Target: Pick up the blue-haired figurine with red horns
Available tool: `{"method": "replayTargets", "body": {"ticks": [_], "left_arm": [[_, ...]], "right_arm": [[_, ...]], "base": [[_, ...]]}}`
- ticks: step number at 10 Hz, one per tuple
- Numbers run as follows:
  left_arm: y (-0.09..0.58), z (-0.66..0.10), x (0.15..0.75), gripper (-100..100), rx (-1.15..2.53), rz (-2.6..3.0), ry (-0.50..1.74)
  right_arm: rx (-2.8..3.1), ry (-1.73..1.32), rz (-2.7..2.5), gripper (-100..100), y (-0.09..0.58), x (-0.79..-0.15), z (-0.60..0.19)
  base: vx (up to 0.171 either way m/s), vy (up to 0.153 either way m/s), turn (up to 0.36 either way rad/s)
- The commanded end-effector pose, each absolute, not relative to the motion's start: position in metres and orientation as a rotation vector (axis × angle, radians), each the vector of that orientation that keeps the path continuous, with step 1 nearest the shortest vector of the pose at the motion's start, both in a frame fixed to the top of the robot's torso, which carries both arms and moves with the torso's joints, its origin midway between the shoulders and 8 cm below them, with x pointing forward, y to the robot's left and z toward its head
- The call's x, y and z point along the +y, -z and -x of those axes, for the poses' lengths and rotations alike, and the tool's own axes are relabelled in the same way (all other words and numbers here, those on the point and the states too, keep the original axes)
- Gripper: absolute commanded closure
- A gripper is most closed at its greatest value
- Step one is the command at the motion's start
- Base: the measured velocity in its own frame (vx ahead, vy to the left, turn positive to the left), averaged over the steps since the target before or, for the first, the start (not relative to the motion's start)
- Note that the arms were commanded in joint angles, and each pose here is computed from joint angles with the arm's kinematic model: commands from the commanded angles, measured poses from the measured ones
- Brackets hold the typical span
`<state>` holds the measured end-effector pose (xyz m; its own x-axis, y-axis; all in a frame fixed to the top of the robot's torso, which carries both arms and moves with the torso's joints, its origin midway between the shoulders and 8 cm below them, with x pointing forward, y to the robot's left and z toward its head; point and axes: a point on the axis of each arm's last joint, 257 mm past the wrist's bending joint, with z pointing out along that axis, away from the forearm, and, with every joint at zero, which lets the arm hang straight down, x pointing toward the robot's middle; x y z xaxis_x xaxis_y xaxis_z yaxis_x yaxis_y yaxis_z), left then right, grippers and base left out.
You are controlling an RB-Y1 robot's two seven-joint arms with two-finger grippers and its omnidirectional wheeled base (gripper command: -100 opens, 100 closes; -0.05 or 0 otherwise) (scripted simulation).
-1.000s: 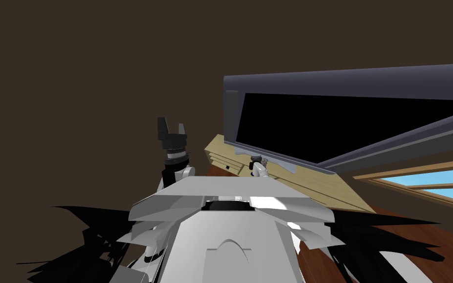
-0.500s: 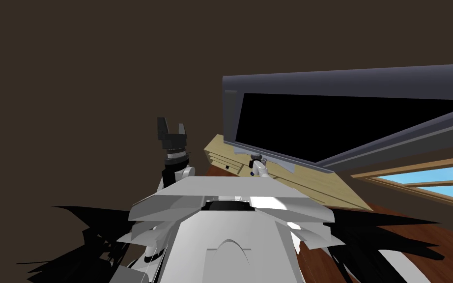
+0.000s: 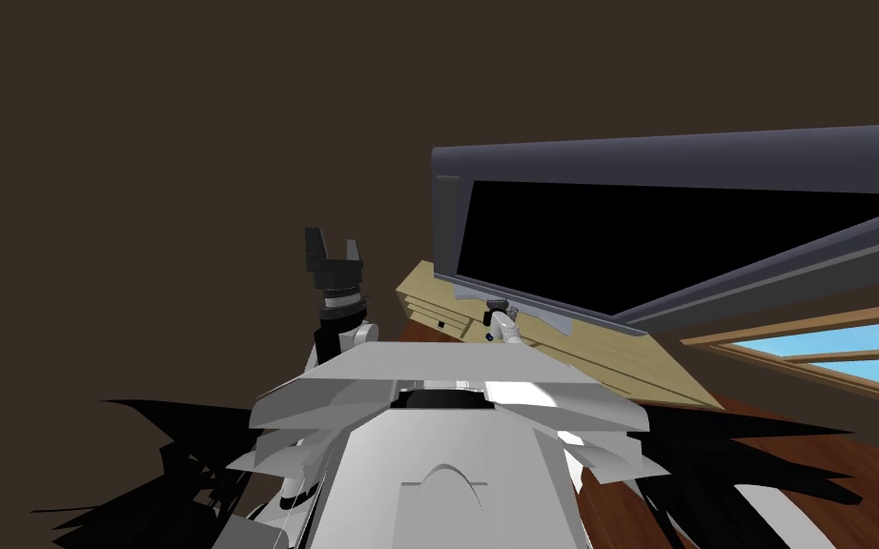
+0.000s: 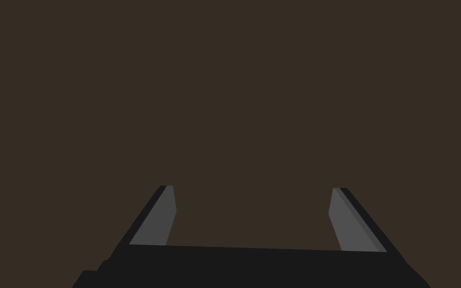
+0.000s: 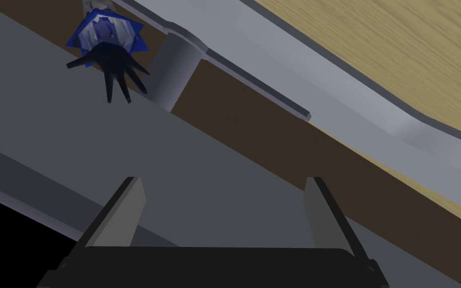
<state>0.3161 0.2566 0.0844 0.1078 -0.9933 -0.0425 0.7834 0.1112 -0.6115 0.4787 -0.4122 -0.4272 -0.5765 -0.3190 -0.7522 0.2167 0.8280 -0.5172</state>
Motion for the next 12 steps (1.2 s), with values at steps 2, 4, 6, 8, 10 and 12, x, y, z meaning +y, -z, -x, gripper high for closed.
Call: {"method": "replayTargets", "body": {"ticks": [2,4,6,8,10,12], "left_arm": [[-0.084,-0.316,0.257,0,0.513,0.504,1.391],[-0.084,-0.316,0.257,0,0.513,0.504,1.391],[-0.084,-0.316,0.257,0,0.513,0.504,1.391],[-0.084,-0.316,0.257,0,0.513,0.504,1.391],[-0.084,-0.316,0.257,0,0.513,0.504,1.391],[-0.084,-0.316,0.257,0,0.513,0.504,1.391]], "right_arm": [[2.056,0.677,0.06,-100,0.424,-0.39,-0.485],[2.056,0.677,0.06,-100,0.424,-0.39,-0.485],[2.056,0.677,0.06,-100,0.424,-0.39,-0.485],[2.056,0.677,0.06,-100,0.424,-0.39,-0.485],[2.056,0.677,0.06,-100,0.424,-0.39,-0.485],[2.016,0.672,0.034,-100,0.404,-0.392,-0.497]], "base": [[-0.015,-0.018,-0.053],[-0.019,-0.023,-0.067],[0.008,0.01,0.029],[-0.003,-0.003,-0.01],[-0.004,-0.005,-0.014],[0.031,0.026,0.093]]}}
